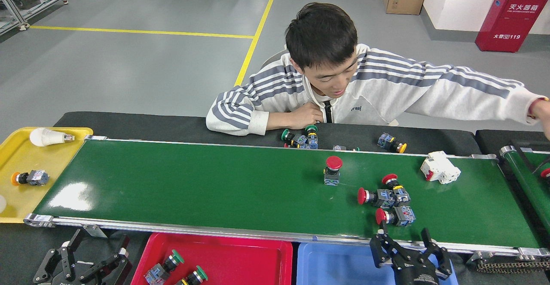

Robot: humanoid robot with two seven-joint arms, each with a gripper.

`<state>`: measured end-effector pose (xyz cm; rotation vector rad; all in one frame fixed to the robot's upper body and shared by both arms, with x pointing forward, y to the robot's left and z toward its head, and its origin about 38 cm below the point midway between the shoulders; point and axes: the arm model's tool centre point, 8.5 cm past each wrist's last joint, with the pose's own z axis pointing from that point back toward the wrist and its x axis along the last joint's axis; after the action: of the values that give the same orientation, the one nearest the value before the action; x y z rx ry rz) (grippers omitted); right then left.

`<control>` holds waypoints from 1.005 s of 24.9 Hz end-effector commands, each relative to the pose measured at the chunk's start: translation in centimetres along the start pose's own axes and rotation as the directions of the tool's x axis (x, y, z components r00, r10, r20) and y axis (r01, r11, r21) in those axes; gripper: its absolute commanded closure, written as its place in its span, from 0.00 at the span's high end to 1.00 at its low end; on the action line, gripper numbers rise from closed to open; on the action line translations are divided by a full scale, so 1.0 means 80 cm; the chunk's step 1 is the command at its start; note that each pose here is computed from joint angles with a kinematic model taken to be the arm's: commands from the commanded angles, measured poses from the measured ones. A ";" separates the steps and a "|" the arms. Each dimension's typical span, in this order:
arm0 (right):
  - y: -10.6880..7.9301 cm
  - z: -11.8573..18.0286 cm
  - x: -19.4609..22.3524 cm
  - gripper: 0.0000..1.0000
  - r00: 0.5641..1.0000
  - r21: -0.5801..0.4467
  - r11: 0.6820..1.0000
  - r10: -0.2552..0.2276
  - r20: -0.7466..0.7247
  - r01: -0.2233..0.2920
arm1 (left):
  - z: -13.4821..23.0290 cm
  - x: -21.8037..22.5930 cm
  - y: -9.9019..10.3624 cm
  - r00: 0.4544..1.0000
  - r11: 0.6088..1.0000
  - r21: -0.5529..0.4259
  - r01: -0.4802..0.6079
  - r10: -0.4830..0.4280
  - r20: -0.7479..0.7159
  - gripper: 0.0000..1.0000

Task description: Pick switch part from conveyor to tray

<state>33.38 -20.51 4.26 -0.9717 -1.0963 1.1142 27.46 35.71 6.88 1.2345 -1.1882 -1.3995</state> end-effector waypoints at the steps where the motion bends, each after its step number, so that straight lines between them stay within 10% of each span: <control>1: -0.004 -0.009 0.011 0.99 0.999 0.009 0.999 0.039 0.033 -0.040 | -0.006 -0.006 0.007 1.000 1.000 0.017 0.013 -0.013 -0.003 1.00; 15: -0.017 -0.049 0.032 0.99 0.994 0.023 0.996 0.086 0.062 -0.087 | -0.022 -0.017 0.005 1.000 1.000 0.014 0.019 -0.019 -0.009 1.00; 21: -0.015 -0.073 0.033 0.38 0.991 0.071 0.991 0.111 0.073 -0.116 | -0.026 -0.018 0.007 1.000 1.000 0.021 0.018 -0.018 -0.008 1.00; 25: -0.018 -0.071 0.040 0.18 0.987 0.061 0.991 0.112 0.118 -0.120 | -0.025 -0.018 0.007 1.000 1.000 0.019 0.018 -0.018 -0.008 1.00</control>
<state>39.11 -17.94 4.25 -0.9295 -1.0723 1.2998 29.36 36.54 6.79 1.2413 -1.1821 -1.3985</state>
